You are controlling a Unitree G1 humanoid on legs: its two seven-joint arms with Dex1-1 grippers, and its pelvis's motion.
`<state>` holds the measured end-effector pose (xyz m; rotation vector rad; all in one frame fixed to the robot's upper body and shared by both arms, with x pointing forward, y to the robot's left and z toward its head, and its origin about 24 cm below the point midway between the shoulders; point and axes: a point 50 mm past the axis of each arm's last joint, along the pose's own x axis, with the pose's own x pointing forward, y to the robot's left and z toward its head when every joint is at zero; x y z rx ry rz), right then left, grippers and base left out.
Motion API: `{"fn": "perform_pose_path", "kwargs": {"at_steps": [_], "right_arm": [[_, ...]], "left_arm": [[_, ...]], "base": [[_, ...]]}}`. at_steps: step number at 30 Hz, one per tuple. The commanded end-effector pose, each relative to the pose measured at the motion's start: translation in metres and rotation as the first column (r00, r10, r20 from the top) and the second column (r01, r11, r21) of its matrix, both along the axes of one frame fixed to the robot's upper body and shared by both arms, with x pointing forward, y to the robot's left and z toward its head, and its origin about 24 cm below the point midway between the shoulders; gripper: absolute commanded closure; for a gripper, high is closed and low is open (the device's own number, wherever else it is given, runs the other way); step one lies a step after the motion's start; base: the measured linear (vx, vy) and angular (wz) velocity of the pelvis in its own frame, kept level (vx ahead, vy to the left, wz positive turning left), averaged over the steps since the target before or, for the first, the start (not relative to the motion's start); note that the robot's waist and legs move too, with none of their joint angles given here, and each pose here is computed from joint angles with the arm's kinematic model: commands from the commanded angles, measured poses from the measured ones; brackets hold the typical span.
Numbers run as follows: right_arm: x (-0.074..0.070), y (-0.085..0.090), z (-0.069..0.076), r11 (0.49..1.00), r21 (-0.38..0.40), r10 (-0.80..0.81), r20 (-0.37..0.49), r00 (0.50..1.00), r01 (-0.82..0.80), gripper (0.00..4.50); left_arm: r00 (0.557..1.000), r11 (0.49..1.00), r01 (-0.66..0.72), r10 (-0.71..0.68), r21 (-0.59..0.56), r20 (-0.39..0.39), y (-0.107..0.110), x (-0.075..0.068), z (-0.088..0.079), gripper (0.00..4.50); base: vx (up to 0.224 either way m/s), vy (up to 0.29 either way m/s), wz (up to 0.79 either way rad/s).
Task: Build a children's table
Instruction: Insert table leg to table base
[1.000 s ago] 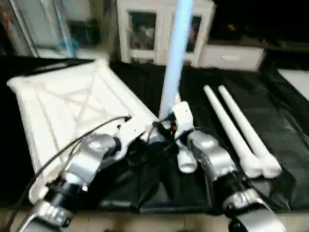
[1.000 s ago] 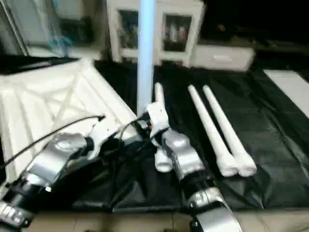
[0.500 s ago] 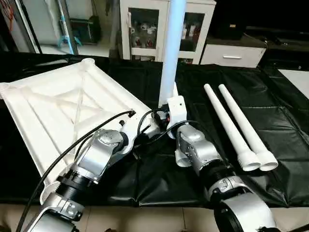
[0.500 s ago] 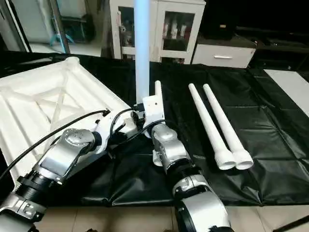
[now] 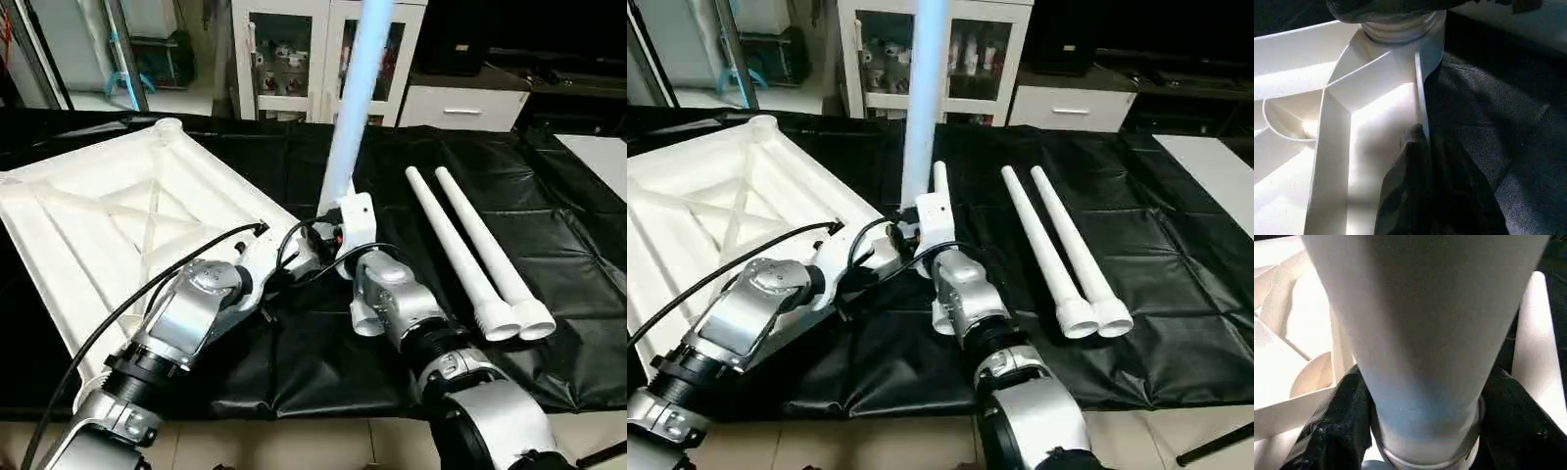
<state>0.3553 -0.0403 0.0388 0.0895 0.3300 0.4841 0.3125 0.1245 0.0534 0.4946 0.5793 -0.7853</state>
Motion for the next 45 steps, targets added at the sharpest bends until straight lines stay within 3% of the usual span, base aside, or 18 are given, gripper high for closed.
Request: {"fn": "perform_pose_path", "kwargs": {"at_steps": [1, 5, 6, 14, 28, 45], "right_arm": [[-0.004, -0.001, -0.012, 1.000, -0.004, 0.011, -0.074, 0.997, -0.012, 1.83], [-0.005, -0.002, -0.014, 1.000, -0.011, 0.027, -0.083, 0.996, -0.028, 1.83], [-0.005, -0.002, -0.014, 1.000, -0.012, 0.027, -0.084, 0.996, -0.029, 1.27], [-0.003, -0.004, -0.012, 0.999, -0.017, 0.032, -0.079, 0.996, -0.034, 0.67], [-0.003, -0.003, -0.002, 0.992, 0.021, 0.126, -0.020, 0.992, -0.125, 0.67], [-0.012, -0.028, 0.024, 0.969, 0.015, 0.244, 0.078, 0.967, -0.245, 0.67]], "left_arm": [[0.997, 0.997, 0.082, -0.082, 0.011, -0.013, -0.009, -0.005, 0.001, 4.50], [0.995, 0.995, 0.094, -0.094, 0.011, -0.019, -0.009, -0.006, 0.001, 4.50], [0.995, 0.995, 0.095, -0.095, 0.011, -0.021, -0.009, -0.006, 0.001, 4.50], [0.995, 0.995, 0.101, -0.101, 0.011, -0.024, -0.008, -0.006, 0.001, 4.50], [0.993, 0.994, 0.111, -0.111, 0.012, -0.037, -0.007, -0.008, 0.000, 4.50], [0.991, 0.992, 0.127, -0.126, 0.020, -0.053, -0.003, -0.011, -0.002, 4.50]], "base": [[0.000, 0.000, 0.00], [0.000, 0.000, 0.00], [0.000, 0.000, 0.00], [0.000, 0.000, 0.00], [0.000, 0.000, 0.00], [0.000, 0.000, 0.00]]}}
